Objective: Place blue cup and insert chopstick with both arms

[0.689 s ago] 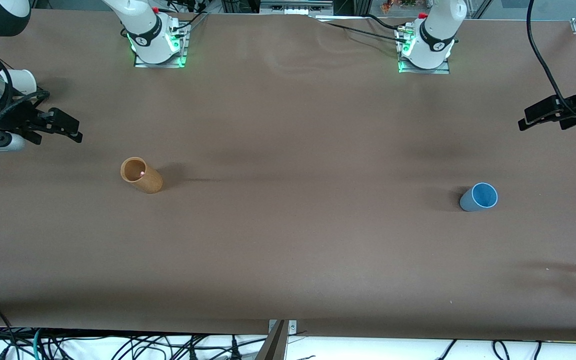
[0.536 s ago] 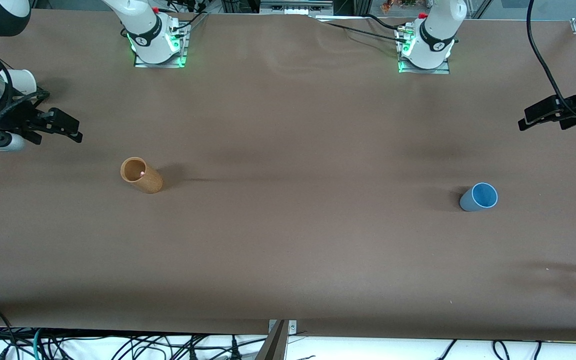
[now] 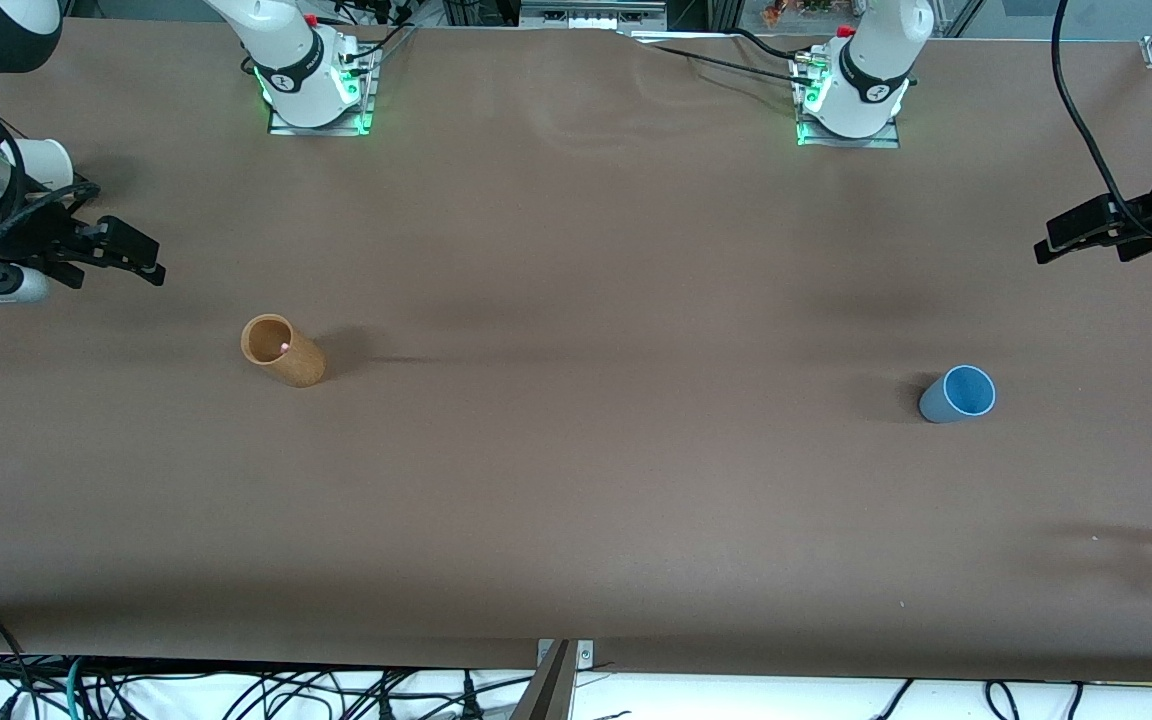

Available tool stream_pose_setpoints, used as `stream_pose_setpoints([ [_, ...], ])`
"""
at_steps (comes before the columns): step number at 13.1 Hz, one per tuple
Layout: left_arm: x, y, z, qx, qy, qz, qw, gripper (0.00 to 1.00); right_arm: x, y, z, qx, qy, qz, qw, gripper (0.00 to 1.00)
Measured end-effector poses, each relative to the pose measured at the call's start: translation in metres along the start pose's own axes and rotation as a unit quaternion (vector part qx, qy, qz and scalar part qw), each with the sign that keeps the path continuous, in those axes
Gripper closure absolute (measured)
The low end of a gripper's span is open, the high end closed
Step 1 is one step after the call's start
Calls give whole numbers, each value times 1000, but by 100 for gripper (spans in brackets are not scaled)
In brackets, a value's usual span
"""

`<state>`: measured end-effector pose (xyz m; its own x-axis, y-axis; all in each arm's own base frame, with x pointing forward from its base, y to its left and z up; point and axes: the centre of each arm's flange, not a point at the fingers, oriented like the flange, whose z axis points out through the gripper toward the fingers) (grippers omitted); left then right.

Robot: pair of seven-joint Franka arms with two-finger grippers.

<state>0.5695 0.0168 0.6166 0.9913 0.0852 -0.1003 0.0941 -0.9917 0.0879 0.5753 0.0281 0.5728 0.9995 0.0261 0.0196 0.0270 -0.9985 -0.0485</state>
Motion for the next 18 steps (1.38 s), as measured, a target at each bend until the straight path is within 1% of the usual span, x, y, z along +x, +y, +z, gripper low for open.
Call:
stream_pose_setpoints([
  [14,1,-1,1,0,-1,-2,1000,0,5,3,15,0,-15,16,1000,0],
  [16,7,-2,13,0,-13,-3,1000,0,4,3,20,0,-21,16,1000,0],
  [18,25,-5,47,1,-43,-6,999,0,4,1,31,0,-32,16,999,0],
])
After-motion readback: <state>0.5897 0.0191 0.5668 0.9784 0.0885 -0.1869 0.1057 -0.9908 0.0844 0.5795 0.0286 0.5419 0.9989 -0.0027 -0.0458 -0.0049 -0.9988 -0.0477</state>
